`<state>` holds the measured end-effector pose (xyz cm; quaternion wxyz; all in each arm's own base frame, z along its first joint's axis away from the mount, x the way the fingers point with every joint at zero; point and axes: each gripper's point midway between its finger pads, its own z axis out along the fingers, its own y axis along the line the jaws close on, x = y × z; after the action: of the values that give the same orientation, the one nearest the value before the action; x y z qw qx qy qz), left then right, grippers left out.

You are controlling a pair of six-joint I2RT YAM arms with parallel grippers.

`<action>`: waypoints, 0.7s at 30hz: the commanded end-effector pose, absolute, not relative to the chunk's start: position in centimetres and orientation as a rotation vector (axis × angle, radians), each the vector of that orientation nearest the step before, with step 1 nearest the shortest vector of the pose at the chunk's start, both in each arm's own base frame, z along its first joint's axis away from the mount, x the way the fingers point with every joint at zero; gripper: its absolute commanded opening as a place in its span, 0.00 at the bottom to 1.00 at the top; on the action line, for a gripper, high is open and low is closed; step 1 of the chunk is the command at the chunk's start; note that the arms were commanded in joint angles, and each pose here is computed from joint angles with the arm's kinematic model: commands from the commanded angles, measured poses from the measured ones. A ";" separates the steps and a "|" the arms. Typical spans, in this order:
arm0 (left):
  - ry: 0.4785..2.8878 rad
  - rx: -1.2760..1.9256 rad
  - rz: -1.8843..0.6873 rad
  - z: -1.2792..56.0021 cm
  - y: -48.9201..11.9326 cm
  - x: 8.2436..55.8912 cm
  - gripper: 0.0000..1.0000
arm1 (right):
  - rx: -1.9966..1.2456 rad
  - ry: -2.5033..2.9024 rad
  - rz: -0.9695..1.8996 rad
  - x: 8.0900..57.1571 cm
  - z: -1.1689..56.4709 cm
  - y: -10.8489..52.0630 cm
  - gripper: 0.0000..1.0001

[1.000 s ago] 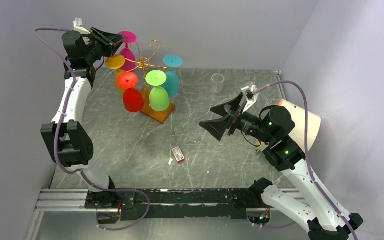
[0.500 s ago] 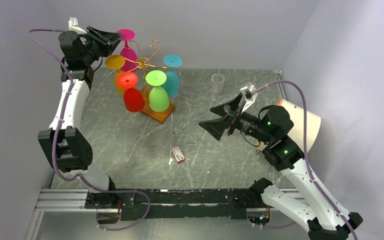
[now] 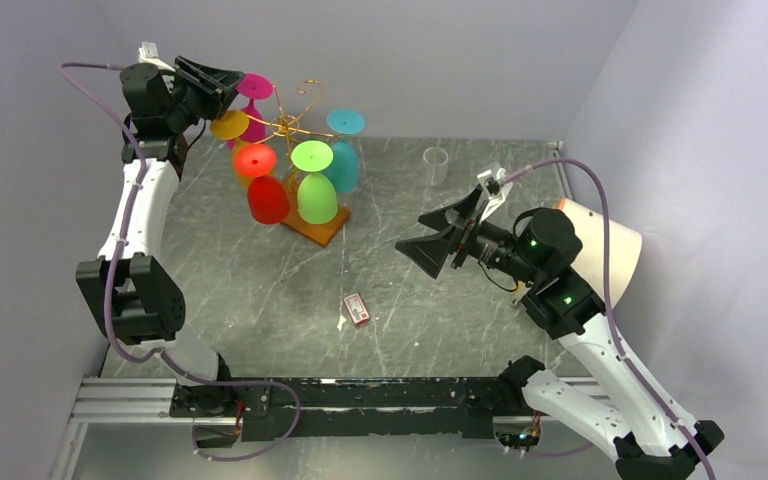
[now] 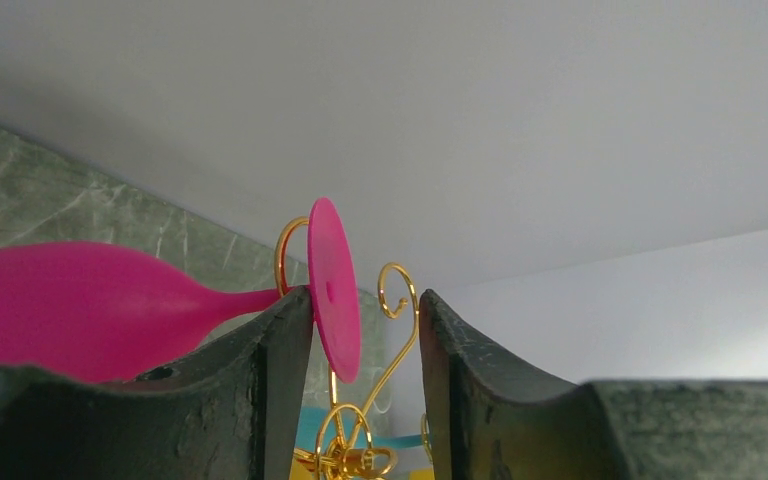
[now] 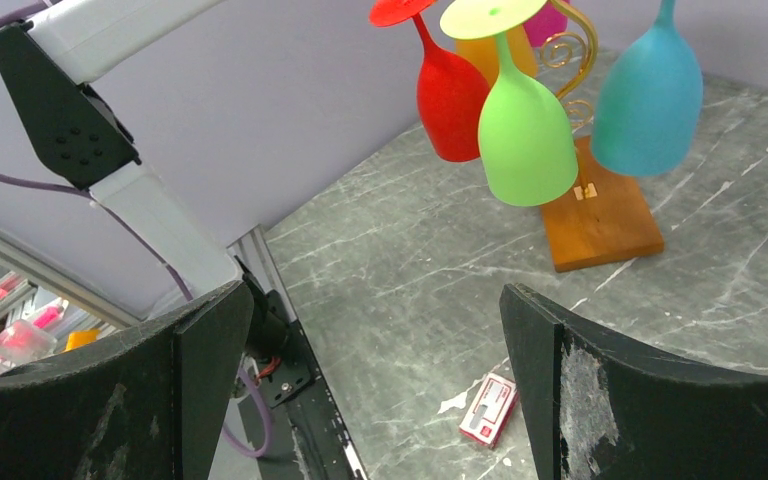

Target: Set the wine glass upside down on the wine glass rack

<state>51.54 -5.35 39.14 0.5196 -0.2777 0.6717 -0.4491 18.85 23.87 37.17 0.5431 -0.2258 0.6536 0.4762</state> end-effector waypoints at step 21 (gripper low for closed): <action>1.450 -0.554 -0.556 44.9 0.5 44.7 0.95 | -0.313 1.640 0.957 24.3 35.2 22.9 1.00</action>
<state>46.72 -1.26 44.27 0.6415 -0.2692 0.6447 -0.3170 21.61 24.01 35.74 0.5474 -0.1796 0.6787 0.4554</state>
